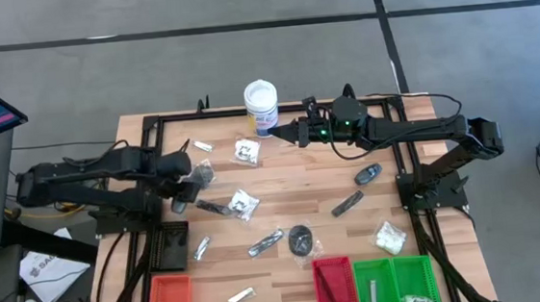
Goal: Pick & Place Travel size toiletries
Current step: Put the gray deodorant into the black bin
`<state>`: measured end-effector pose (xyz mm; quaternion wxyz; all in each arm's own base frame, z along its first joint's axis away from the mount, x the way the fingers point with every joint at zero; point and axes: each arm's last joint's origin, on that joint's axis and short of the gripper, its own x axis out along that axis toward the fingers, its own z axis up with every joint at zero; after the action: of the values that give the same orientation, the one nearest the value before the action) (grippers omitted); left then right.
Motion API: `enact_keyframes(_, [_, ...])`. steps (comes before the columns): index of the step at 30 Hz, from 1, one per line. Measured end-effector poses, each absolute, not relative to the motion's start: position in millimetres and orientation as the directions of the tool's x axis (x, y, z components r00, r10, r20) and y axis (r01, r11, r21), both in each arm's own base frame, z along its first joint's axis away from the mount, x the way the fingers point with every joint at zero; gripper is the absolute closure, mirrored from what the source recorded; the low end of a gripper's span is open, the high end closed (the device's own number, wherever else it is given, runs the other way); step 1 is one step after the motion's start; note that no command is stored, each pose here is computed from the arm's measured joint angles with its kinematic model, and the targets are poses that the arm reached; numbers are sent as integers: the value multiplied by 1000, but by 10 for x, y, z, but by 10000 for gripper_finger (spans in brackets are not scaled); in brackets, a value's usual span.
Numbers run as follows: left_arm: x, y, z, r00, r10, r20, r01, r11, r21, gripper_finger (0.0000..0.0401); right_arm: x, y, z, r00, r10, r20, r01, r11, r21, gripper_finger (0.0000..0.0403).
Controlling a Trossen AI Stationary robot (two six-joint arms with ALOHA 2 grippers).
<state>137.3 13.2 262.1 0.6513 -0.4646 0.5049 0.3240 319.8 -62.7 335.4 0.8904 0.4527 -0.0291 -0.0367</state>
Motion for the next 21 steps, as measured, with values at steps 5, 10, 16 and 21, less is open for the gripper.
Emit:
enact_keyframes(5, [1370, -32, 2717, 281, -80, -956, -900, 324, -291, 197, 3200, -609, 3353, 999, -30, 18, 3, 590, 808, 403])
enact_keyframes(10, [1353, -249, 2732, 270, -115, -956, -917, 273, -291, 197, 3199, -581, 3355, 998, 66, 19, -55, 589, 806, 403])
enact_keyframes(16, [1320, -534, 2684, 197, -142, -970, -948, 225, -226, 197, 3195, -551, 3363, 985, 173, 27, -120, 555, 823, 403])
enact_keyframes(21, [1317, -781, 2600, 118, -141, -983, -963, 225, -147, 197, 3195, -526, 3371, 975, 218, 35, -151, 543, 826, 403])
